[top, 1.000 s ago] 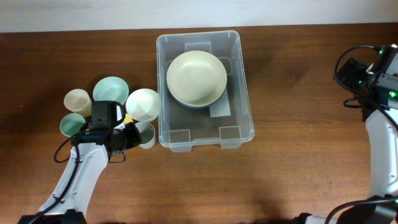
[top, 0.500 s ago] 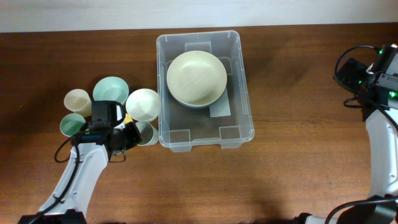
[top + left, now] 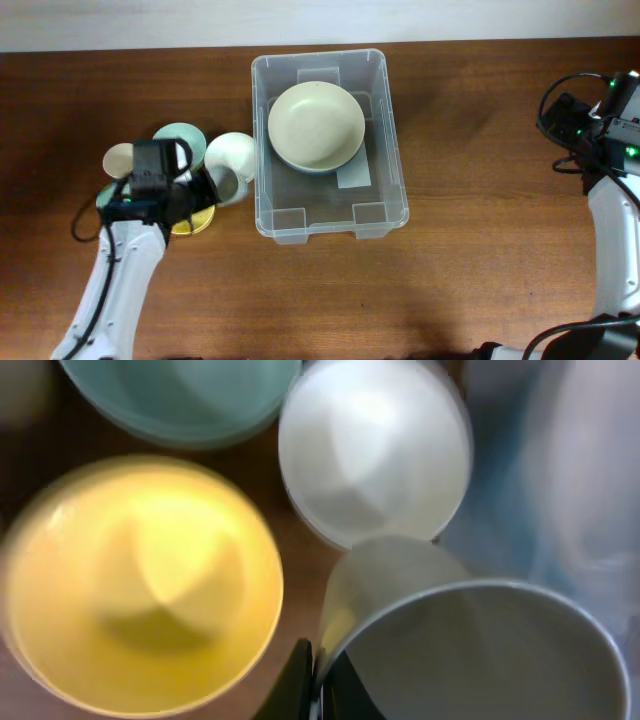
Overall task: Pack container
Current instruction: 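Lift the grey cup with the left gripper over the container, then lower the grey cup into the container's front right corner and release, then retract the left gripper to the left of the cups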
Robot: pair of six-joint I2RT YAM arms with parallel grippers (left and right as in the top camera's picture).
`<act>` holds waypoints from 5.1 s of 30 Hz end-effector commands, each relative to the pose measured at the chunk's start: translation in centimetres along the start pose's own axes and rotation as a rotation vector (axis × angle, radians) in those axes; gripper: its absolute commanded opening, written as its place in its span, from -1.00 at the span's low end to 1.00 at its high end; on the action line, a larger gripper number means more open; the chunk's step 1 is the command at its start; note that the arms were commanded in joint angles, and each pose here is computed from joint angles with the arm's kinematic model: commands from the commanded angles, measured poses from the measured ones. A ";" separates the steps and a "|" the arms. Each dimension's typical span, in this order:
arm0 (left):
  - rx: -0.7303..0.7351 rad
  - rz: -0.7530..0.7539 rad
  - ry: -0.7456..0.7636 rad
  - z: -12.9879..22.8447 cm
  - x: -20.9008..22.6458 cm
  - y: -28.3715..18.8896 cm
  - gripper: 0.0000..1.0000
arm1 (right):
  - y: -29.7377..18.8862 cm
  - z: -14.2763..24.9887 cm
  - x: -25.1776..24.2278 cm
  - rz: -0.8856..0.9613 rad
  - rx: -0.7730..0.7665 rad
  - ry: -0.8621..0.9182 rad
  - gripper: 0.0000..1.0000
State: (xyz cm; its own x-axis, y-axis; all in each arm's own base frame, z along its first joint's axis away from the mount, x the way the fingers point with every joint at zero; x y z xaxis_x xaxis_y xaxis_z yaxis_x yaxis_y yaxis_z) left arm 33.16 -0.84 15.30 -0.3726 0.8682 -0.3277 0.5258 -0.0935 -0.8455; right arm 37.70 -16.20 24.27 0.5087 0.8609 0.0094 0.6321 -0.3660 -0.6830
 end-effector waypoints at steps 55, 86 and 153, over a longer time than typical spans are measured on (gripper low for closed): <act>0.078 0.290 0.899 12.2 -24.8 0.7 -0.99 | -0.4 -0.6 -0.2 0.008 -0.019 0.004 0.98; 0.183 0.248 0.943 15.2 -24.2 4.2 -0.98 | -0.4 -0.6 -0.2 0.008 -0.019 0.004 0.98; -0.089 -0.540 -0.312 -13.2 11.2 0.0 0.63 | -0.4 -0.6 -0.2 0.008 -0.019 0.004 0.97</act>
State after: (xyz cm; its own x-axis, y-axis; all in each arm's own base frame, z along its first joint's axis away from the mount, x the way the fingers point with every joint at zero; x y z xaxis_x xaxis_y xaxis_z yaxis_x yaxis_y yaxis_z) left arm 39.47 14.77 18.39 -0.7902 0.6126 0.0173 0.2724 0.3763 -0.8855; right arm 37.70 -16.20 24.27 0.5087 0.8609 0.0094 0.6321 -0.3660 -0.6830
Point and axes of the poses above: each gripper's point midway between its finger pads, its own y axis out along the fingers, its own x axis along the line the jaws close on, z = x × y, the point moved 3 cm from there along -y, back along the fingers, and after that the axes turned 8 degrees about -y, right-handed, at the moved point
